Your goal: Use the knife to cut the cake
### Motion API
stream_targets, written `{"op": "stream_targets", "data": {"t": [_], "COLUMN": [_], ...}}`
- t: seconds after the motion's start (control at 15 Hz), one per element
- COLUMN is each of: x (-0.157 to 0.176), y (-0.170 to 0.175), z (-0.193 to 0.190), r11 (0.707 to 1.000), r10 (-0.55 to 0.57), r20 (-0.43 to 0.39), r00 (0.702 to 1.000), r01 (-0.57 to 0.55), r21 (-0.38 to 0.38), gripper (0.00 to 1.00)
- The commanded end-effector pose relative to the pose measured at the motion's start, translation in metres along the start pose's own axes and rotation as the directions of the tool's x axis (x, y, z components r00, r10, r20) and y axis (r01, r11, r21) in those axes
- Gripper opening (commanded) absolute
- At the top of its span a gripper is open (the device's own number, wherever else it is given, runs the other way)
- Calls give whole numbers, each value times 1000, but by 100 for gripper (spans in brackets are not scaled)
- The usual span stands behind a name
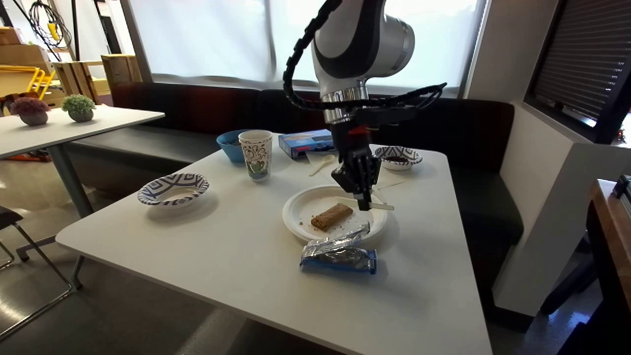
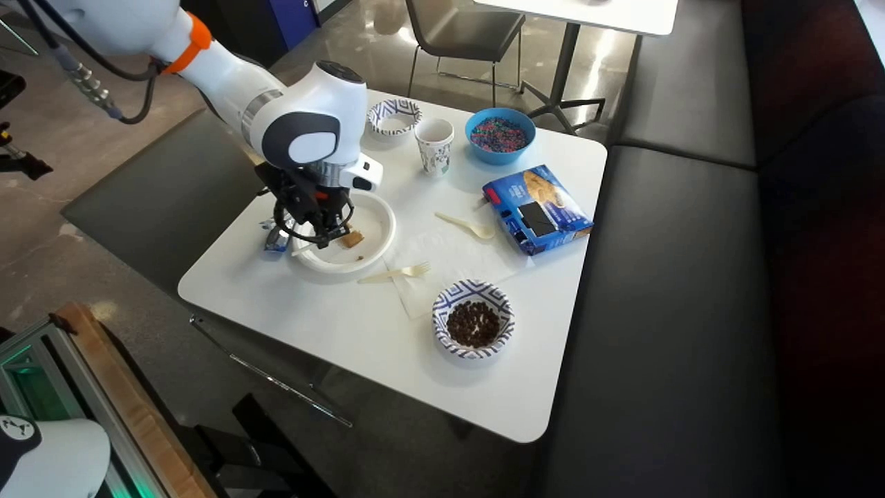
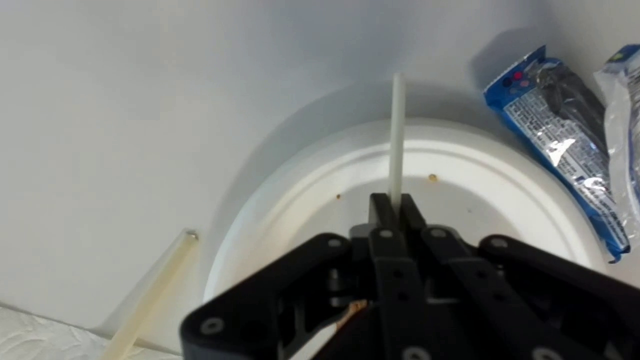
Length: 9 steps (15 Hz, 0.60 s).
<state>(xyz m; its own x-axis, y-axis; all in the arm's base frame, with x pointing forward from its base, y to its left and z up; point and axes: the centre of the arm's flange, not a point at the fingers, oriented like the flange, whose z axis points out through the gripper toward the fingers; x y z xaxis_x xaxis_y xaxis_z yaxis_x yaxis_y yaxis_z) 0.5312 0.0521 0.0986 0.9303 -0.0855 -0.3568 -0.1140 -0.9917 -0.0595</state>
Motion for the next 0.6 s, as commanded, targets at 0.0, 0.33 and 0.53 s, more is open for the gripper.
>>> {"op": "stream_targets", "data": {"t": [0.0, 0.33, 0.53], "x": [10, 12, 13], "y": [-2, -1, -2], "z": [10, 11, 10], "r11": [1000, 1000, 998], "r10": [-6, -19, -40], "r20": [19, 26, 30], "r00": [1000, 999, 999], "r01": [6, 20, 41], "r21": [0, -23, -46], "gripper": [1, 1, 1]}}
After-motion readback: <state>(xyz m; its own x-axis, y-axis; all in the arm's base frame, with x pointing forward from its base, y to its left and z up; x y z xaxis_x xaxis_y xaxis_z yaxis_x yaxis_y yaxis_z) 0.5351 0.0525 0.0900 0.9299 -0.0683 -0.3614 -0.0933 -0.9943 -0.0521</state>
